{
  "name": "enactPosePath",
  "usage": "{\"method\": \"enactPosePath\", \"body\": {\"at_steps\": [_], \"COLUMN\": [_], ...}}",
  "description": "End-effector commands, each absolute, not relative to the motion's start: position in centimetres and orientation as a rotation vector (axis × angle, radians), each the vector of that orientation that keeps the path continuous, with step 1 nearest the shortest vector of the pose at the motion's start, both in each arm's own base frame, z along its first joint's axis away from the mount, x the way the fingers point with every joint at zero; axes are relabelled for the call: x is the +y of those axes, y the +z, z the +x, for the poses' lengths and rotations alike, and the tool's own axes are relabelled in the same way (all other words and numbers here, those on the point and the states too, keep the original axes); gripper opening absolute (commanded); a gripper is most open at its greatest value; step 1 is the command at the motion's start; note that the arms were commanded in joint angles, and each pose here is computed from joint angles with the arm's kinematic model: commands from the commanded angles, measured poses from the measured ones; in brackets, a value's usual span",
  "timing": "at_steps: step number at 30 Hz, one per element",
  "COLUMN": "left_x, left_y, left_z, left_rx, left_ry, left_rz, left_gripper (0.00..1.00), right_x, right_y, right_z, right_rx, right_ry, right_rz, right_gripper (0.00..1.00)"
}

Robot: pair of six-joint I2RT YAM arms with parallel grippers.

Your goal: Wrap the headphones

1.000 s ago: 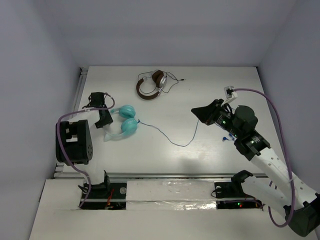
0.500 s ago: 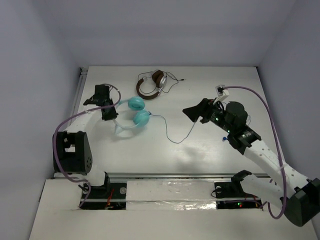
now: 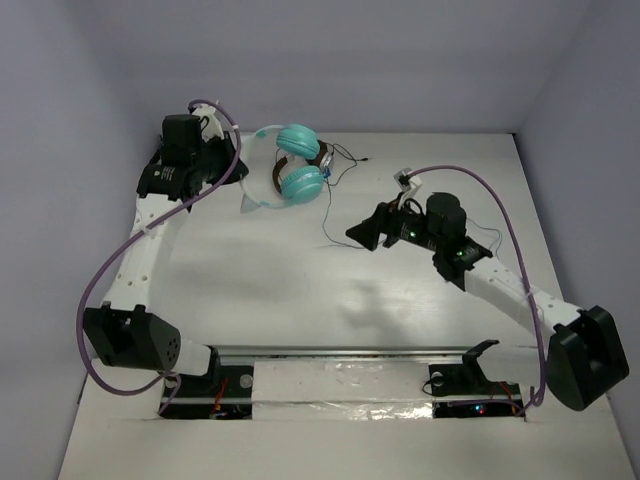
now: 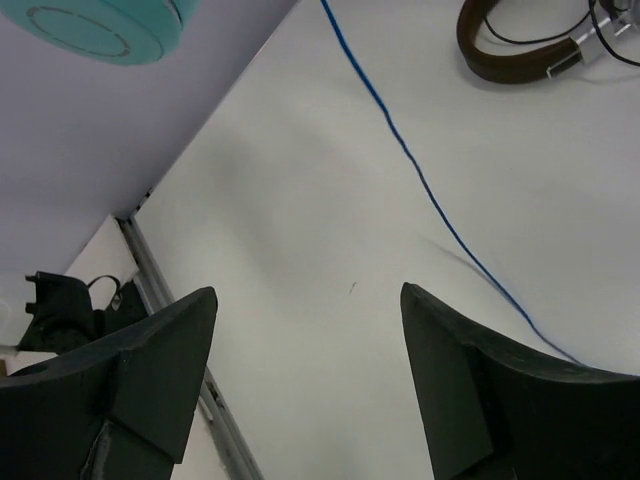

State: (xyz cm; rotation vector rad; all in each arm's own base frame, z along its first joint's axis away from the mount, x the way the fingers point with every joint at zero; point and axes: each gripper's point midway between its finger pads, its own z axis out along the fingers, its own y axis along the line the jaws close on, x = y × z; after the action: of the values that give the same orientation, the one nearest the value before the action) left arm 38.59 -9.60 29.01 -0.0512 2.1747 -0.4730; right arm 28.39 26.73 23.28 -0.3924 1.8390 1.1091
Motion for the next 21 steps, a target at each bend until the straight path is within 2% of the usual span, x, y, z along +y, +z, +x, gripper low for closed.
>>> {"method": "enactPosePath", "body": {"at_steps": [1, 8, 14, 21], "left_x": [-11.4, -13.1, -13.7, -14.5], "left_y": [33.3, 36.9, 40.1, 43.3], "left_z": [37.5, 37.2, 36.4, 35.6], "left_rx": [2.075, 1.975, 1.907, 1.843], "left_ry": [-0.609, -0.728, -0.776, -0.842], "left_rz": [0.021, 0.088, 0.118, 0.129], "left_gripper": [0.00, 0.00, 0.00, 0.00], "right_x": [28.2, 29.4, 29.4, 30.7], "right_y": [24.9, 20.9, 20.7, 19.2], "right_z": [29.0, 32.4, 35.0, 36.5], "right_rx": [1.714, 1.758, 1.731, 1.735], "right_ry": [1.140, 1.141, 1.032, 1.046], "right_rz": [-0.508, -0.405, -0.406, -0.444], "right_gripper": [0.80, 0.80, 0.79, 0.79]}}
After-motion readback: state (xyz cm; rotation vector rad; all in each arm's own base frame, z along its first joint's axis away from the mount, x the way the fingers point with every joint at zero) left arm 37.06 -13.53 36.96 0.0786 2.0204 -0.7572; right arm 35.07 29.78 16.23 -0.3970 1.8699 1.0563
